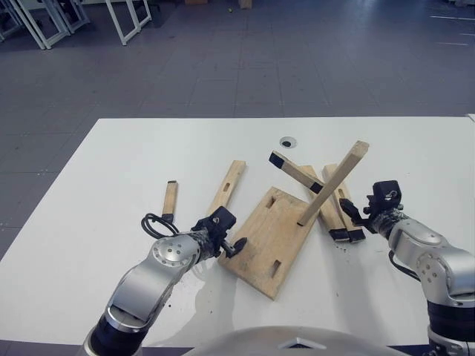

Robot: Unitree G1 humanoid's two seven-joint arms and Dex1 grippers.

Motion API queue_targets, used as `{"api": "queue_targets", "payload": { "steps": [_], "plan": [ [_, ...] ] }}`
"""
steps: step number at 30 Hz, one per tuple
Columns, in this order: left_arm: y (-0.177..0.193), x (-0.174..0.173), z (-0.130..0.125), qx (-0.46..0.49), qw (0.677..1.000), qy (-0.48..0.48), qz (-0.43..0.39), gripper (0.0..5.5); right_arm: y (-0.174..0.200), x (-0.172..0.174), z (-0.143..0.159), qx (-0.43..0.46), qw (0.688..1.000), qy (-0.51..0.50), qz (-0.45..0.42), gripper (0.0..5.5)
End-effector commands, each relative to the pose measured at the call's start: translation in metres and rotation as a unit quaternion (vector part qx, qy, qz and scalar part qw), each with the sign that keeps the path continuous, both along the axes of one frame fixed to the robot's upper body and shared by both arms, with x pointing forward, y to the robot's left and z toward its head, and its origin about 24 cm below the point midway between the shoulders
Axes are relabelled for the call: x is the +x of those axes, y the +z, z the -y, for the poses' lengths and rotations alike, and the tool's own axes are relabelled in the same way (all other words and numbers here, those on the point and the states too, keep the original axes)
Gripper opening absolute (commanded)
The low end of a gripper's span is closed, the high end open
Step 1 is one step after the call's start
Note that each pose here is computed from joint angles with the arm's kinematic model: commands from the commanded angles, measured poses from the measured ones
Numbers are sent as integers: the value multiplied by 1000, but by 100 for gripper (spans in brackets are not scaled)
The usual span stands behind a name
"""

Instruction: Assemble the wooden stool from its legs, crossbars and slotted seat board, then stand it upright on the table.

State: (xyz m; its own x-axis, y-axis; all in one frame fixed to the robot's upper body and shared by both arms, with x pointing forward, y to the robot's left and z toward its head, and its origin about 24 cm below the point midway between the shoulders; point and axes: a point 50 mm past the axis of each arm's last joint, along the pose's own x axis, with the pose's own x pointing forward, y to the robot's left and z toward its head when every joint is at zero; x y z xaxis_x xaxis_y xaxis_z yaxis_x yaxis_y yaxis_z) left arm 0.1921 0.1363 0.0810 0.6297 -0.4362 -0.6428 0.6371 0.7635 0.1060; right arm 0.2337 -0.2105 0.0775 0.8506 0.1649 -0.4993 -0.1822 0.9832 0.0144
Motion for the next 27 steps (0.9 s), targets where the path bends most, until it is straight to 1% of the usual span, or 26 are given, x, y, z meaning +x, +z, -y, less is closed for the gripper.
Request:
{"api": "queue_targets", "payload": {
  "steps": [1,6,20,27],
  "plan": [
    [5,2,-2,-1,1000,10,7,418,-4,4,4,-20,1000,3,-4,408],
    [12,5,-3,-7,1000,18,19,418,-19,2,14,-64,997,7,-38,408],
    [10,3,0,-10,1000,25,15,418,-16,14,6,-65,997,35,-31,408],
    [12,5,-1,-10,1000,21,16,418,-31,4,8,-86,991,49,-93,408]
  ]
}}
